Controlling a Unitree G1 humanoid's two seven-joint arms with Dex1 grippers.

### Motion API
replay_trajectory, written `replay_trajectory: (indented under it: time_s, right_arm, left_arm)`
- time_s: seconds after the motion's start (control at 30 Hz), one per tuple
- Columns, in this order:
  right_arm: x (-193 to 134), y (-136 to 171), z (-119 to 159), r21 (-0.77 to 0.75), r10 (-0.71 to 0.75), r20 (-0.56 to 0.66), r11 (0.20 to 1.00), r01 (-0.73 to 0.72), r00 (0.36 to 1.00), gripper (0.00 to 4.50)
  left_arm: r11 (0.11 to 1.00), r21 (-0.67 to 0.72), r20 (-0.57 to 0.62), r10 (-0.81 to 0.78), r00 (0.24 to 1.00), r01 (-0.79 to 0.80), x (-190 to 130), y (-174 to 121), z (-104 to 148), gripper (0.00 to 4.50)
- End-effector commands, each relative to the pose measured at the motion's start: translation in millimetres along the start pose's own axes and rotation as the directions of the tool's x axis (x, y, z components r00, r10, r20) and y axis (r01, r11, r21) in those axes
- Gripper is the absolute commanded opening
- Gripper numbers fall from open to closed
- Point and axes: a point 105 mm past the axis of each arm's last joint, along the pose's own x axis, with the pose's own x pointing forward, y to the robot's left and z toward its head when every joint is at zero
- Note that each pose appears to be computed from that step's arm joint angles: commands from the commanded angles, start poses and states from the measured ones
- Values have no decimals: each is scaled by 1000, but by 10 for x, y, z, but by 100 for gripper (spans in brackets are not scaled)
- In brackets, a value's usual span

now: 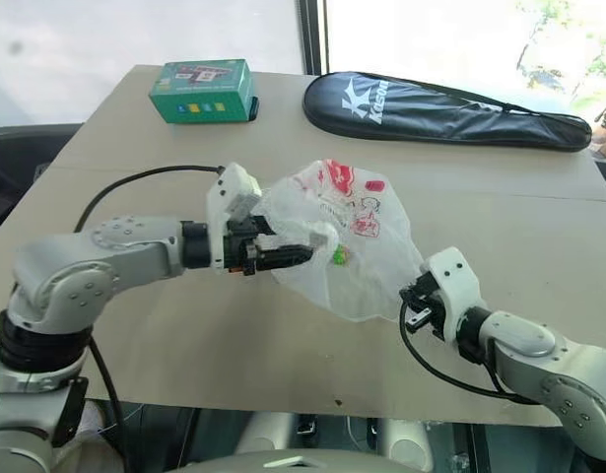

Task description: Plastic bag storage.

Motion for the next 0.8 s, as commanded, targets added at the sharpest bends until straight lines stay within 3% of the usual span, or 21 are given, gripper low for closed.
replay_trajectory:
  time_s: [0.03, 0.1, 0.13, 0.27, 0.5, 0.63, 0.8]
  right_arm:
    - [-42, -22, 186, -15, -12, 70, 1000, 13, 997, 0]
    - [-51, -55, 346, 0, -15, 140, 1000, 15, 990, 0]
    - [-62, -73, 462, 17, -12, 194, 1000, 9, 981, 0]
    - [-232, -194, 1174, 50, 30, 469, 997, -61, 883, 0]
    - [-678, -574, 2263, 33, 54, 742, 993, -117, 668, 0]
    - [-883, -677, 2542, 18, 71, 780, 991, -135, 622, 0]
    - [-1112, -786, 2606, 14, 42, 786, 996, -87, 616, 0]
  left_arm:
    - [999, 27, 96, 37, 995, -39, -101, 45, 177, 137]
    - [998, -43, 192, 43, 980, -35, -185, 111, 328, 67]
    - [996, -83, 256, 42, 966, -21, -244, 149, 444, 2]
    - [974, -224, 540, 149, 828, -30, -626, 546, 1144, 2]
    - [922, -338, 647, 373, 665, -190, -955, 1236, 1751, 2]
    - [936, -292, 643, 346, 683, -199, -891, 1285, 1850, 2]
    - [943, -293, 630, 313, 710, -156, -781, 1238, 1834, 2]
